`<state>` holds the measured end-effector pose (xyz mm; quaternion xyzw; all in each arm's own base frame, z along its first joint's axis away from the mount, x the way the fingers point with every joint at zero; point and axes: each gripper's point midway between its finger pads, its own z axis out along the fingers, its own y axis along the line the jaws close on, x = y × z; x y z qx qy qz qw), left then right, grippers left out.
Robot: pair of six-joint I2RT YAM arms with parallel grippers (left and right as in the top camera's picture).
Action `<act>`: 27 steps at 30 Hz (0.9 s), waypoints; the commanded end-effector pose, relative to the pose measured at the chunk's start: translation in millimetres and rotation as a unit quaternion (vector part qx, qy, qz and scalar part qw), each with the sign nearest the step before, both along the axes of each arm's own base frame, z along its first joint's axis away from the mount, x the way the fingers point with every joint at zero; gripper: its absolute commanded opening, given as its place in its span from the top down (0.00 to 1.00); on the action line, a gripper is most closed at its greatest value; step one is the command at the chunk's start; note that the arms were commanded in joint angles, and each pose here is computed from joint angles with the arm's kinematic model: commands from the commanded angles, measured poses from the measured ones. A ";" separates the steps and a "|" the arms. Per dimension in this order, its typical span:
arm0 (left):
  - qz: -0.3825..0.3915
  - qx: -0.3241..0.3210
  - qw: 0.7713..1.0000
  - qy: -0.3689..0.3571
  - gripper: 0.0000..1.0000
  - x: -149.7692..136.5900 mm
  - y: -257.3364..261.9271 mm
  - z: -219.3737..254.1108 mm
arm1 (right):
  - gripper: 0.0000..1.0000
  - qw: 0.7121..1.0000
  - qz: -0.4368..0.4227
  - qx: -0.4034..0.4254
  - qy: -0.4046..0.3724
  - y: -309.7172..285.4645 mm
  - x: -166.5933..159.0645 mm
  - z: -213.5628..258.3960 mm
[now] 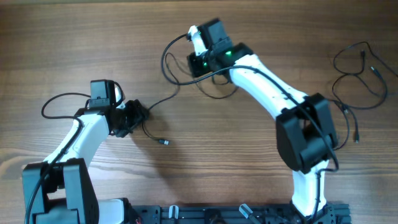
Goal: Untangle cables
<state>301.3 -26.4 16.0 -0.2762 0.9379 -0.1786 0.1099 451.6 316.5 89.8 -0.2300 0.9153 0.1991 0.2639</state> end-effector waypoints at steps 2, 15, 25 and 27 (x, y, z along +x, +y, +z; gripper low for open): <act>-0.002 0.010 1.000 0.001 0.31 -3.2 3.9 1.2 | 0.74 0.999 0.051 0.010 0.018 35.8 -17.9 -30.2; -0.002 0.010 1.000 0.003 0.31 -4.0 3.8 1.0 | 0.44 0.996 0.048 -0.047 -0.060 26.0 2.7 -20.1; -0.002 0.010 1.000 0.003 0.31 -4.0 3.7 1.0 | 0.42 0.991 -0.081 -0.101 -0.020 -18.7 11.0 -39.0; -0.002 0.010 1.000 0.003 0.31 -4.0 3.7 1.0 | 0.42 0.991 -0.080 -0.102 -0.016 -16.9 12.8 -52.3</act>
